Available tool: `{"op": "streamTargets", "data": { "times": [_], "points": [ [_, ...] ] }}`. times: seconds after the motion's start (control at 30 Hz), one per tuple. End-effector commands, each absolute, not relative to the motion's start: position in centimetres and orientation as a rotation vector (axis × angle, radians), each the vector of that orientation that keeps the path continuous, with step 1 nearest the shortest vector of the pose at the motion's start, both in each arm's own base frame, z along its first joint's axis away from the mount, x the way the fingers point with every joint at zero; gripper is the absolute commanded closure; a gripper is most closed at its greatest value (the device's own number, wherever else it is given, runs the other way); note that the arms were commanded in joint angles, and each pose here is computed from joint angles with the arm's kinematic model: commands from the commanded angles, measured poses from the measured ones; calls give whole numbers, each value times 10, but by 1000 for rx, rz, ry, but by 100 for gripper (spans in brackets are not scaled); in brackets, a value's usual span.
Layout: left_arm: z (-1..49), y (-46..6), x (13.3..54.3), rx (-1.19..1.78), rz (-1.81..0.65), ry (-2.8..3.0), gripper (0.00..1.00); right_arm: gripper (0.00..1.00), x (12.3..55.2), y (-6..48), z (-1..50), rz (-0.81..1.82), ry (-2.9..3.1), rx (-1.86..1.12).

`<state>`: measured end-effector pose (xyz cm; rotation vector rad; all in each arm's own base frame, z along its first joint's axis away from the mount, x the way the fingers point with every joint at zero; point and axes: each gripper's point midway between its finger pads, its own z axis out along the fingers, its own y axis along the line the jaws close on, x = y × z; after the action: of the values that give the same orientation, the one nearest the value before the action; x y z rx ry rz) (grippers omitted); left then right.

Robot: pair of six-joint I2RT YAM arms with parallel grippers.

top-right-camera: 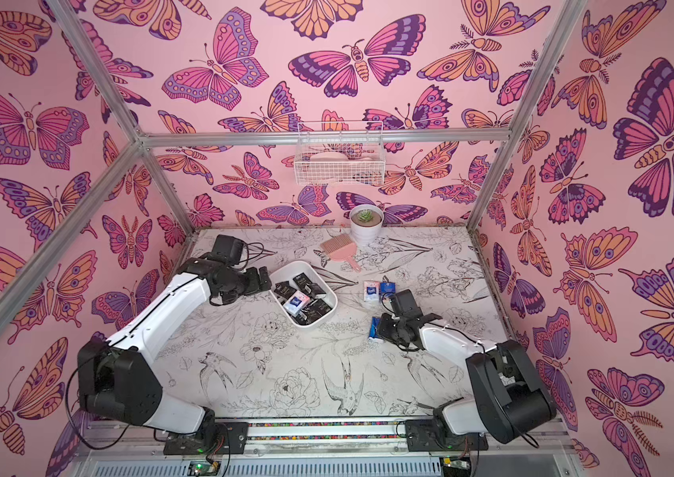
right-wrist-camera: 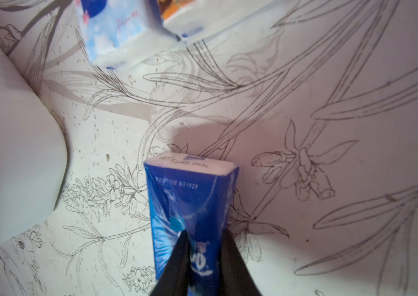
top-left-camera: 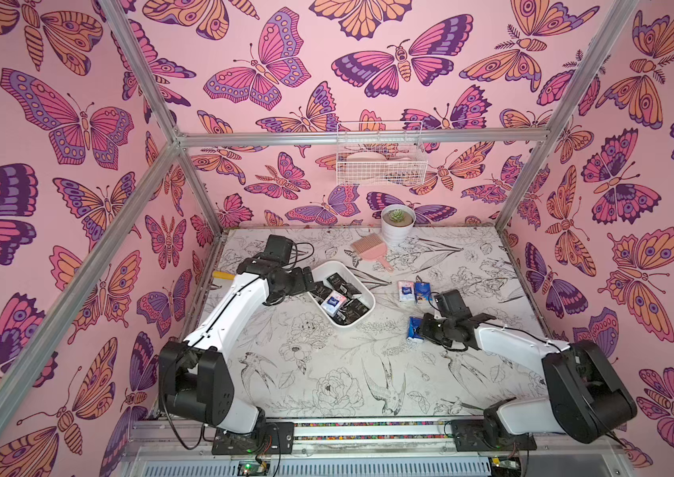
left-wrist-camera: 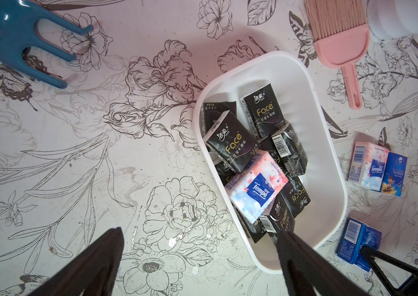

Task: Take the pocket tissues out of the storage box
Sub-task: Move the pocket tissues to the center of the board.

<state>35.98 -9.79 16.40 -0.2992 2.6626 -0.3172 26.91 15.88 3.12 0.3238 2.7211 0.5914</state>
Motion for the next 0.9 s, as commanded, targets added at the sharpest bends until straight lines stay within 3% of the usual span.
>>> {"op": "streamTargets", "data": {
  "times": [0.0, 0.33, 0.5, 0.87],
  "points": [
    [159, -98, 355, -300, -307, 2690, 0, 84, 259, 131, 22, 446, 2763, 339],
    [159, -99, 354, -291, -316, 2692, 0, 87, 261, 57, 26, 183, 2804, 395],
    [159, -99, 353, -284, -313, 2691, 0, 87, 285, 53, 25, 266, 2805, 461],
    [161, -95, 352, -271, -289, 2683, 0, 83, 326, 36, 6, 37, 3001, 226]
  ]
}}
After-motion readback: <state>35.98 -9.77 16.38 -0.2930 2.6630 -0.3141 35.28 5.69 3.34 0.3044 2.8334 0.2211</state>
